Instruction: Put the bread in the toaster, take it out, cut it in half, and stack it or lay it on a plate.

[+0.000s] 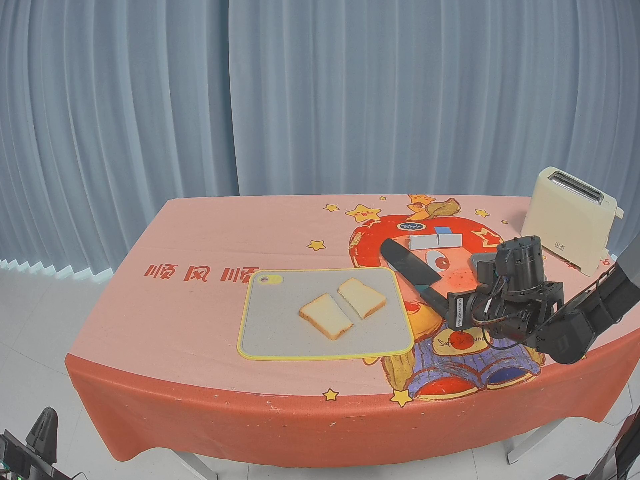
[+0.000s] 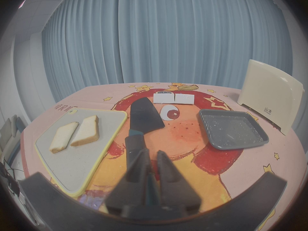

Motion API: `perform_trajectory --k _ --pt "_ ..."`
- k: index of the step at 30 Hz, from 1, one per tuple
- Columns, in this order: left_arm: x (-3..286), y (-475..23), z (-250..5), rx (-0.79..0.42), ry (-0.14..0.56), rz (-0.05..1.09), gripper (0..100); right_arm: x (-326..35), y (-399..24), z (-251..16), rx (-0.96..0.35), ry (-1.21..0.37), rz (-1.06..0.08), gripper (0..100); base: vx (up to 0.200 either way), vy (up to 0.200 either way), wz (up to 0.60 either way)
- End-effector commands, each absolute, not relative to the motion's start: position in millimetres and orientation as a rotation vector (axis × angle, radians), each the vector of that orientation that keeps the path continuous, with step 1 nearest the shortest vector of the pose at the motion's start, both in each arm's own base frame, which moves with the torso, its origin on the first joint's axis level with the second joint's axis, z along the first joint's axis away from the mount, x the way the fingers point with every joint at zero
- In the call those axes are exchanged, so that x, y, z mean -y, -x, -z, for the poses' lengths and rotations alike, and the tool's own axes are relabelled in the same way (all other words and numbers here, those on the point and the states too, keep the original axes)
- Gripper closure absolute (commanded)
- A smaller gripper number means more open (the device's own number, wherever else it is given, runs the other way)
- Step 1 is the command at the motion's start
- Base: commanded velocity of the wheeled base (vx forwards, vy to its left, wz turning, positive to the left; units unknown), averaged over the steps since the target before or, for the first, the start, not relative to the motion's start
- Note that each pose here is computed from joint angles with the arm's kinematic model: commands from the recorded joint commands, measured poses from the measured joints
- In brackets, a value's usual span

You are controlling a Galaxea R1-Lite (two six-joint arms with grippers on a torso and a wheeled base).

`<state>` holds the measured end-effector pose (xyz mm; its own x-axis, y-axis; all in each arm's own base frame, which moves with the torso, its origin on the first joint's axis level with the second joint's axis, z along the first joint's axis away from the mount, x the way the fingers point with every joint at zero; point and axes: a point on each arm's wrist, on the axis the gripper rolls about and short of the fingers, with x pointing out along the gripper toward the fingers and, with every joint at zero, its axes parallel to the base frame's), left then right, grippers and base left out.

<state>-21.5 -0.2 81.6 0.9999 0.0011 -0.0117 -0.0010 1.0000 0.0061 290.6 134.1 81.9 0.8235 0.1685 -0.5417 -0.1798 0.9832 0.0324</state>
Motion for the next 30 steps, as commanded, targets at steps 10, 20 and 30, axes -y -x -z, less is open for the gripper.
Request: perform_trajectory --k 10,20,30 --pt "0.2 20.1 -76.7 -0.031 -0.006 -0.001 100 -136.8 -287.7 -109.5 -0.397 -0.038 -0.212 100 0.0 0.0 0.0" --pt "0.2 20.1 -76.7 -0.031 -0.006 -0.001 100 -138.4 -280.1 -106.4 -0.414 -0.011 -0.23 0 0.0 0.0 0.0" --pt "0.2 20.1 -76.7 -0.031 -0.006 -0.001 100 -141.1 -283.2 -86.4 -0.475 0.01 -0.246 0 0.0 0.0 0.0"
